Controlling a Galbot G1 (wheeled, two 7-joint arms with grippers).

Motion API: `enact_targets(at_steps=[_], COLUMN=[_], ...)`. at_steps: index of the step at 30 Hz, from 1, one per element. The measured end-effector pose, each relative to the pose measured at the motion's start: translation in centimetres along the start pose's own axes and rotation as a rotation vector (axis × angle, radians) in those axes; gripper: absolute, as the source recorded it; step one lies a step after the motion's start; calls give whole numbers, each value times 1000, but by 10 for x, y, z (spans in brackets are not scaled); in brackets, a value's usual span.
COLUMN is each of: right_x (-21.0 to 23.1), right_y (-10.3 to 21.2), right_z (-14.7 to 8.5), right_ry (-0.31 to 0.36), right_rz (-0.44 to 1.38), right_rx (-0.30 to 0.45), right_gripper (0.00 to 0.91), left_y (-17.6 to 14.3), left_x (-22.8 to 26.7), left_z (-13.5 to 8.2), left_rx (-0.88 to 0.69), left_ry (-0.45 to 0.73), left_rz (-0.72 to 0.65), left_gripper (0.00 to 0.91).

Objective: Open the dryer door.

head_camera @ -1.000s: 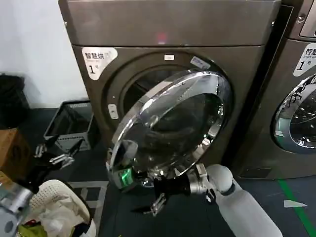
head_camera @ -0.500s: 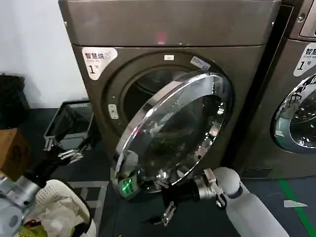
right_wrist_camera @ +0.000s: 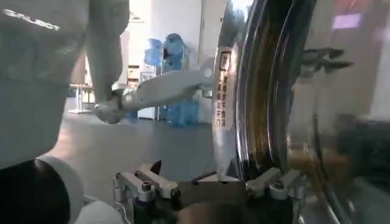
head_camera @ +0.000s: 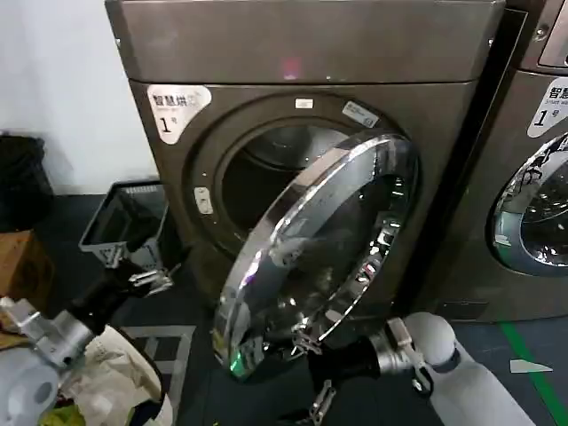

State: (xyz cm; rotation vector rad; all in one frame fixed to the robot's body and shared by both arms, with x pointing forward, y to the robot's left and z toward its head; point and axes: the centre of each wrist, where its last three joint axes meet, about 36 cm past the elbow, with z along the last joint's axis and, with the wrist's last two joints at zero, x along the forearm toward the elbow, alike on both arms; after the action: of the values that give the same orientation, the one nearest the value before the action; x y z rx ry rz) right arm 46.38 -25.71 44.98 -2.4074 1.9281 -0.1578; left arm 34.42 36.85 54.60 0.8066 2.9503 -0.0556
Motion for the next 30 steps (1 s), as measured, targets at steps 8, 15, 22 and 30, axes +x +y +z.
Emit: enact_targets(at_steps=[8, 15, 22, 30], right_x=[22, 40, 69, 116], right_y=[17, 31, 42, 62], right_z=[10, 14, 16, 13], right_ry=[11, 29, 32, 44], right_rz=[70, 133, 236, 382], right_rx=[-28, -31, -29, -14], right_gripper=[907, 907, 907, 907], left_y=[-14, -24, -31, -40], left_x=[-12, -22, -32, -40], left_z=[6, 8, 14, 18], left_rx=[26, 39, 57, 45], left_ry=[16, 20, 30, 43], left_rz=[63, 111, 151, 213], left_gripper=[907, 907, 907, 907])
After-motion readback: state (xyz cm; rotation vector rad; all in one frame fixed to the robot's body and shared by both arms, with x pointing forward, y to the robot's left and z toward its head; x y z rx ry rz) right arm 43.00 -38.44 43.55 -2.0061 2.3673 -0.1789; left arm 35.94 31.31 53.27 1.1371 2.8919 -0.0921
